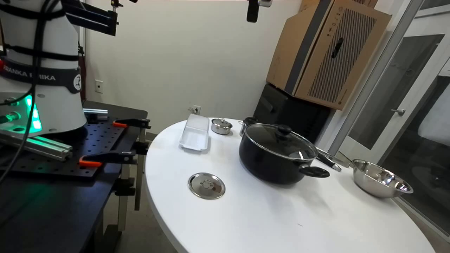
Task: Put the silver lid on the small pot, take the glass lid off the large pot, then put the silver lid from the smallest pot on the table
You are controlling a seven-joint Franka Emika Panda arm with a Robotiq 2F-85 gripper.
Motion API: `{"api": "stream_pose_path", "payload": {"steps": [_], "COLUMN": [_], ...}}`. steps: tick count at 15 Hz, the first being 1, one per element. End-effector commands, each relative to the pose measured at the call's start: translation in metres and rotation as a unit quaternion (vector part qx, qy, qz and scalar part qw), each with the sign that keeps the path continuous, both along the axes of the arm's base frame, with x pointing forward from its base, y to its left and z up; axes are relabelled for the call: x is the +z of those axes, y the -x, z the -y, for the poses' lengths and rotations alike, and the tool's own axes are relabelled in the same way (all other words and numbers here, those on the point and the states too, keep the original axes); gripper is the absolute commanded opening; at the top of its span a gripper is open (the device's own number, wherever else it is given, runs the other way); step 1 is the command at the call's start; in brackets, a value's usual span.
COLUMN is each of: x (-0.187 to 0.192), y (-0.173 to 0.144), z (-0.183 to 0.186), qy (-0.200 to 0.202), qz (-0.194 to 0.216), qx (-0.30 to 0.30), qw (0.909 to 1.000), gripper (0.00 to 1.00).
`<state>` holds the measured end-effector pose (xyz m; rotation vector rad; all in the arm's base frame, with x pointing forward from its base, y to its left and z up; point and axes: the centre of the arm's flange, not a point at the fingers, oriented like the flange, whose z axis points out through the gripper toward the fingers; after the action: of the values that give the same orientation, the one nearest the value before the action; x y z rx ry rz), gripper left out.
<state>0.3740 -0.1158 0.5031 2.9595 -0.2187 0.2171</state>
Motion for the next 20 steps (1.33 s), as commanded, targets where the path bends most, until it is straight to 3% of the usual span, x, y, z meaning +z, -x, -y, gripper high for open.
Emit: {"api": "stream_pose_path", "payload": {"steps": [1,15,20], "x": [0.000,-0.001,-0.012], "y": [0.000,0.000,0.013], "z": [0.000,0.006,0.058], "qy": [0.000,-0.004,-0.045], "qz": [0.000,0.012,0.033], "qx": [0.000,-0.011,-0.072], "qw": [1.0000,0.9998,0.9958], "gripper": [1.00,1.00,1.00]}}
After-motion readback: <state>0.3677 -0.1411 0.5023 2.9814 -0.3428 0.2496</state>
